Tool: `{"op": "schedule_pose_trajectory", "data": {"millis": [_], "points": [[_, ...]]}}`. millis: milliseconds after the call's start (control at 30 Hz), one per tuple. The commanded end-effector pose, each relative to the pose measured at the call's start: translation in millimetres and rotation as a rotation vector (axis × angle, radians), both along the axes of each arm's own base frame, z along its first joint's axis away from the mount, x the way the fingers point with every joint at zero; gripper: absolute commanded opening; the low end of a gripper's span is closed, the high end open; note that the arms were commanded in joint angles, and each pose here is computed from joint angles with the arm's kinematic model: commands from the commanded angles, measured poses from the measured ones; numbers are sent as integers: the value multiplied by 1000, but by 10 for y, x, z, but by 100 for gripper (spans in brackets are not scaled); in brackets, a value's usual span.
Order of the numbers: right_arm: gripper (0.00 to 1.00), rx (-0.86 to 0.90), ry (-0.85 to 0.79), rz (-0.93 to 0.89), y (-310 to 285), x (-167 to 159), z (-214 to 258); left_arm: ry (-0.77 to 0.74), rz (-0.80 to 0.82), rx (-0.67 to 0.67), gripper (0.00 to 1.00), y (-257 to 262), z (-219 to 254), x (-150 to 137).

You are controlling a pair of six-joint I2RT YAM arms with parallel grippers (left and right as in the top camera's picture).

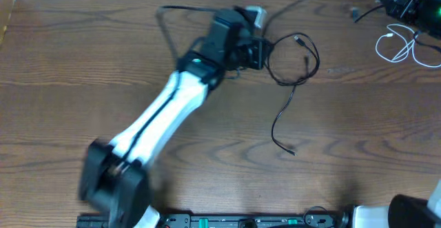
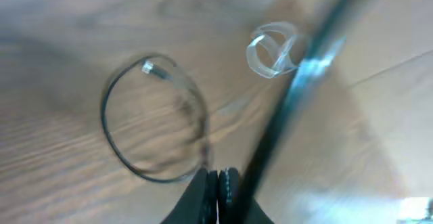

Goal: Untangle cables

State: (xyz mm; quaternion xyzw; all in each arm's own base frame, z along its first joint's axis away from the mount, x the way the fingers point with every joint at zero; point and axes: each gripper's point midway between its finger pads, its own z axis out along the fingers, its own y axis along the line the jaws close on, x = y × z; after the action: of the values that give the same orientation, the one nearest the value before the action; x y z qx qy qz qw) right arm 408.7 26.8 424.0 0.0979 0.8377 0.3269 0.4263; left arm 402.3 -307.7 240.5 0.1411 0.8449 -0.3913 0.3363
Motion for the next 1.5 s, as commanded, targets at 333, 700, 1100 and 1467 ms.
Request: {"op": "schedule_pose_trajectory", "data": {"millis": [333, 700, 1100, 1467], "points": [[79, -45, 338, 99, 212, 735, -1555, -151, -70, -406, 8, 582, 2008, -872], [80, -41, 18, 647, 986, 484, -1323, -172, -140, -456, 7, 769, 2160, -901], [80, -70, -389, 1125, 1806, -60, -1232, -28, -326, -496, 7, 1031, 2043, -1039], [76, 35, -507, 1220, 1997, -294, -1071, -1, -422, -506, 7, 1182, 2052, -1187]]}}
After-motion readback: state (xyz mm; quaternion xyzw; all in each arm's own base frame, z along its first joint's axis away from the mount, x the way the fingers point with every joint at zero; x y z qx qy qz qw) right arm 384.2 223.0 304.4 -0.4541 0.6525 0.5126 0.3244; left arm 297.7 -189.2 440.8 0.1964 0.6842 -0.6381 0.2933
